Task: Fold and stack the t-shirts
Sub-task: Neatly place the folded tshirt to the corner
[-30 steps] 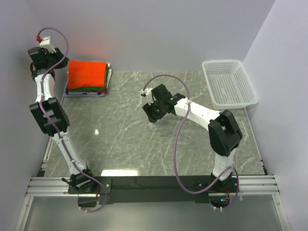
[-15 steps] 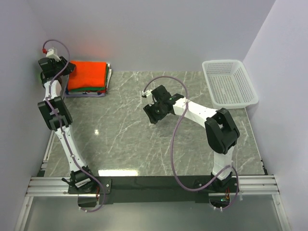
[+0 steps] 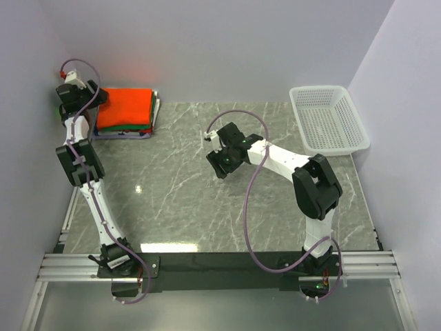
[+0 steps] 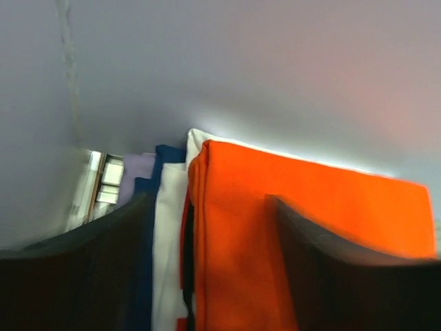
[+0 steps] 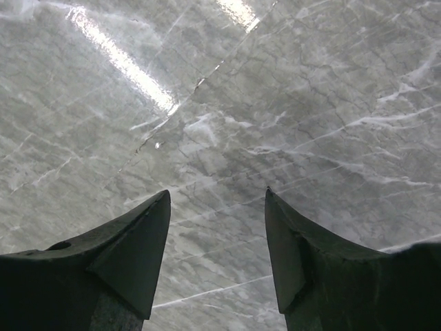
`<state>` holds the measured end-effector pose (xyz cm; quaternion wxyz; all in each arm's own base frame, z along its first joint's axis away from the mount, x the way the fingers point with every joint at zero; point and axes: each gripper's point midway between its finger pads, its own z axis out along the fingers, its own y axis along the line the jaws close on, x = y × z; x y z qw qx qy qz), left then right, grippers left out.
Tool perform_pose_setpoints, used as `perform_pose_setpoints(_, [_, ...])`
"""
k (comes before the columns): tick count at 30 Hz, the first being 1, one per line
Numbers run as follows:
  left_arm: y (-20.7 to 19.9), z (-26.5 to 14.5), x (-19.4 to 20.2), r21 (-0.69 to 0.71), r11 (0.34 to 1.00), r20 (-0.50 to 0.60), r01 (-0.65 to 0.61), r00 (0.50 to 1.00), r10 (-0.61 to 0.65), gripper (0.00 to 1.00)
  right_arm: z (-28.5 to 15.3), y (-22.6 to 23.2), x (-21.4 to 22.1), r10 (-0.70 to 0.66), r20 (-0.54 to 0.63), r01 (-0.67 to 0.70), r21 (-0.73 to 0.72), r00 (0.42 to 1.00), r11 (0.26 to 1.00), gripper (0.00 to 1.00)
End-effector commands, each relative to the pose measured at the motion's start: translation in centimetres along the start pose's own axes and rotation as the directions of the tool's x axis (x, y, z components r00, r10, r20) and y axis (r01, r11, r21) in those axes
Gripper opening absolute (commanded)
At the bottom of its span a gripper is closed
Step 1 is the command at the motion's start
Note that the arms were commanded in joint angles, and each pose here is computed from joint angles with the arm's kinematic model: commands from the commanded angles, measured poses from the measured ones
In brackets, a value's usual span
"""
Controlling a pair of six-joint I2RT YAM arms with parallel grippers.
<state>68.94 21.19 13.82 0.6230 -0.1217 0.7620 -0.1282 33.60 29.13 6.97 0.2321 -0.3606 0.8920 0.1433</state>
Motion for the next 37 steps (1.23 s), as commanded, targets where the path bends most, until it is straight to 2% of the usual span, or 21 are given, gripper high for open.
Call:
perform_pose_setpoints(1, [-4.5,-3.9,-11.9,-0.002,0.990,0.170,-0.143,0.975,0.142,0.90,-3.2,-1.1,-2.9,0.000,0.098,-0.005,0.048,0.995,0.999,0.65])
perform_pose_setpoints(2, [-6.0,-5.5,-14.0,-0.001,0.988,0.179,-0.157,0.971,0.155,0.99,-4.0,-1.3,-3.3,-0.001,0.116,-0.006,0.056,0.993,0.998,0.65])
perform_pose_setpoints(4, [-8.0,-8.2,-16.7,-0.018,0.983,0.187,-0.181,0.965,0.181,0.99,-5.5,-2.2,-3.4,0.015,0.146,-0.027,0.083,0.989,0.996,0.69])
perform_pose_setpoints(7, [-10.2,-10.7,-18.4,-0.042,0.972,0.169,-0.232,0.957,0.236,0.99,-7.3,-3.3,-3.8,0.029,0.194,-0.051,0.110,0.981,0.993,0.72])
perform_pose_setpoints(8, [-11.7,-12.3,-19.6,-0.040,0.966,0.173,-0.256,0.950,0.259,0.99,-8.8,-4.1,-4.2,0.044,0.229,-0.074,0.125,0.972,0.989,0.81])
perform_pose_setpoints(10, [-13.2,-13.6,-18.4,-0.025,0.958,0.099,-0.285,0.953,0.286,0.99,-10.0,-5.1,-4.0,0.066,0.252,-0.103,0.139,0.965,0.985,0.82])
perform_pose_setpoints(11, [-14.8,-15.1,-18.7,0.011,0.952,0.089,-0.305,0.949,0.303,0.99,-11.3,-5.6,-4.2,0.076,0.282,-0.122,0.147,0.956,0.982,0.87])
perform_pose_setpoints(12, [-15.2,-15.9,-17.1,0.026,0.955,0.019,-0.295,0.956,0.294,0.99,-12.2,-6.9,-3.8,0.113,0.293,-0.165,0.159,0.949,0.973,0.88])
perform_pose_setpoints(14, [-17.3,-17.9,-15.8,0.079,0.942,-0.030,-0.325,0.944,0.328,1.00,-14.2,-7.9,-3.8,0.143,0.335,-0.205,0.157,0.931,0.966,0.89])
perform_pose_setpoints(17, [-19.2,-20.8,-12.1,0.118,0.947,-0.137,-0.298,0.940,0.313,0.99,-17.0,-10.7,-2.4,0.217,0.380,-0.295,0.160,0.899,0.942,0.89])
perform_pose_setpoints(22, [-21.4,-25.2,-6.6,0.152,0.946,-0.251,-0.286,0.915,0.317,0.99,-19.9,-14.5,2.2,0.310,0.407,-0.411,0.187,0.859,0.893,0.89])
perform_pose_setpoints(24, [-22.1,-27.6,-3.7,0.177,0.943,-0.300,-0.281,0.897,0.324,0.99,-20.1,-14.6,4.2,0.329,0.398,-0.425,0.181,0.856,0.887,0.90])
perform_pose_setpoints(25, [-21.5,-28.4,-0.7,0.177,0.949,-0.357,-0.259,0.882,0.307,0.99,-20.8,-15.1,5.2,0.338,0.411,-0.444,0.194,0.847,0.875,0.90])
perform_pose_setpoints(27, [-22.4,-30.6,0.1,0.190,0.941,-0.340,-0.279,0.881,0.329,0.99,-19.9,-14.8,7.5,0.365,0.377,-0.456,0.188,0.852,0.870,0.90])
perform_pose_setpoints(28, [-22.0,-31.4,3.1,0.184,0.945,-0.392,-0.269,0.862,0.321,0.99,-19.6,-14.6,8.3,0.374,0.364,-0.460,0.184,0.853,0.869,0.90])
perform_pose_setpoints(31, [-22.8,-33.5,5.2,0.198,0.937,-0.394,-0.289,0.851,0.346,0.99,-18.4,-13.2,10.6,0.389,0.327,-0.456,0.160,0.862,0.876,0.90])
perform_pose_setpoints(34, [-22.3,-34.9,8.5,0.184,0.951,-0.463,-0.247,0.832,0.306,0.99,-17.8,-11.9,11.7,0.398,0.320,-0.455,0.125,0.860,0.882,0.90])
perform_pose_setpoints(37, [-22.8,-35.6,8.9,0.207,0.952,-0.475,-0.225,0.828,0.298,0.99,-17.9,-11.4,11.8,0.395,0.322,-0.450,0.114,0.860,0.886,0.90])
